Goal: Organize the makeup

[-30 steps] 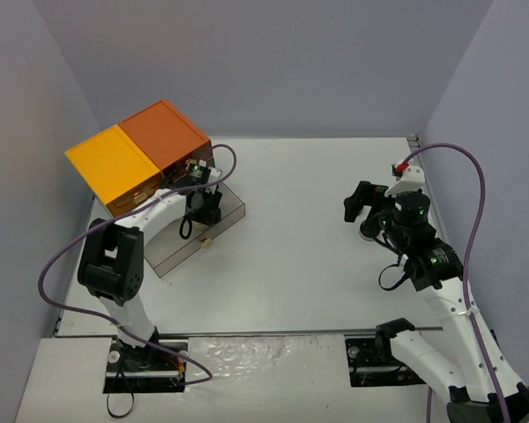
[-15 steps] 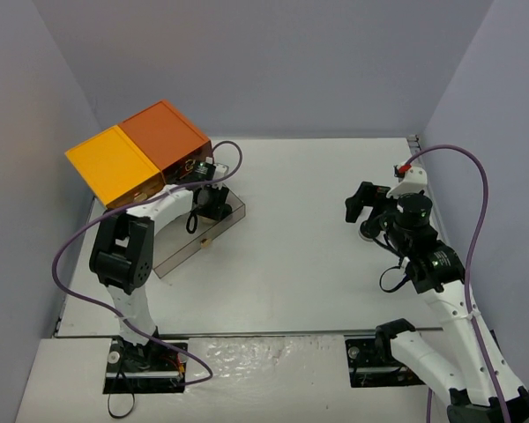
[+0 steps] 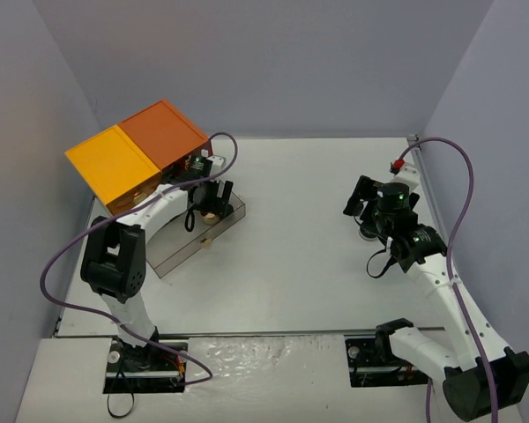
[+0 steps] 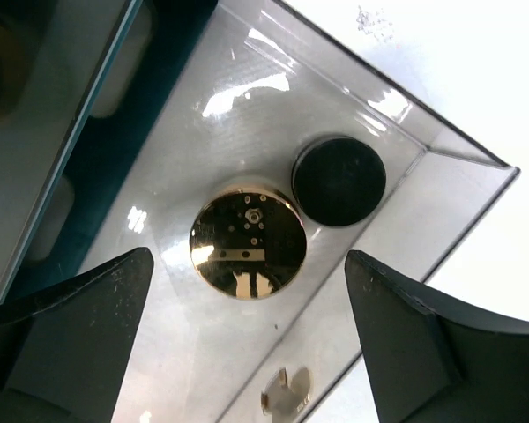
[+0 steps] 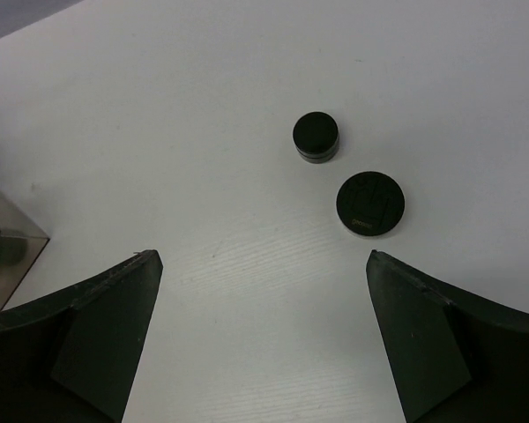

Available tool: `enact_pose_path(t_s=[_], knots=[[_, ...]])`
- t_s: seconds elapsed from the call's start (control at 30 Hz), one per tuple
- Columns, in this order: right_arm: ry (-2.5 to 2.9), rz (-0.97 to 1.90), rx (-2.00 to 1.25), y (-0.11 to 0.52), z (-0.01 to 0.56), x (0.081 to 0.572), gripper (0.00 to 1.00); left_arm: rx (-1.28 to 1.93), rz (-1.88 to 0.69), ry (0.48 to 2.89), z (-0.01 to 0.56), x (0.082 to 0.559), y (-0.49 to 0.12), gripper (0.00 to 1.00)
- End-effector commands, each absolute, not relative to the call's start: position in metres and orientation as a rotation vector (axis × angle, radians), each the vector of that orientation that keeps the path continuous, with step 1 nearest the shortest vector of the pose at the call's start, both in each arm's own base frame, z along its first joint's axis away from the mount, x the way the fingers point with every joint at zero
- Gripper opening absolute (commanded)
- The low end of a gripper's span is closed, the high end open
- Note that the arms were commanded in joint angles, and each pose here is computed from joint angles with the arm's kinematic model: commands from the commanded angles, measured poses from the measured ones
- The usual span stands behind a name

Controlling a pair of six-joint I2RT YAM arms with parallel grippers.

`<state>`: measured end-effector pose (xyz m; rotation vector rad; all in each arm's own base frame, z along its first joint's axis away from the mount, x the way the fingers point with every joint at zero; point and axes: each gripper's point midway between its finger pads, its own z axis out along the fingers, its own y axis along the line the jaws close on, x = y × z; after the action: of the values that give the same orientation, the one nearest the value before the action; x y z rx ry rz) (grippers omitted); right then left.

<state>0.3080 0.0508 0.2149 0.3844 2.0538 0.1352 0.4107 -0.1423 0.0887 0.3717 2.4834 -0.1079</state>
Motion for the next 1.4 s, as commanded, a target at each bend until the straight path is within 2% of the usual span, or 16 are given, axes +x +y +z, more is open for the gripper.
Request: enact_pose_path(t_s=[0.0, 0.33, 0.67, 1.1, 1.23, 1.37], knots=[[2.058, 0.031, 0.565, 0.028, 0.193, 0.319, 0.99, 0.310, -0.155, 2.376, 0.151, 0.413, -0.150, 0.91], [2.274, -0.023, 0.793, -0.003, 0.101, 0.340, 0.97, 0.416, -0.238, 2.311, 0.217, 0.364, -0.201, 0.93], [2.370, -0.076, 0.839, -0.018, 0.047, 0.358, 0.94, 0.412, -0.272, 2.261, 0.252, 0.327, -0.187, 0.95], [2.498, -0.122, 0.686, -0.017, 0.010, 0.362, 0.89, 0.413, -0.256, 2.300, 0.244, 0.302, -0.172, 0.95], [2.519, -0.116, 0.622, -0.008, 0.008, 0.362, 0.84, 0.397, -0.266, 2.302, 0.243, 0.301, -0.172, 0.95], [2.552, -0.080, 0.472, 0.021, 0.009, 0.359, 0.60, 0.386, -0.301, 2.294, 0.246, 0.300, -0.176, 0.95]])
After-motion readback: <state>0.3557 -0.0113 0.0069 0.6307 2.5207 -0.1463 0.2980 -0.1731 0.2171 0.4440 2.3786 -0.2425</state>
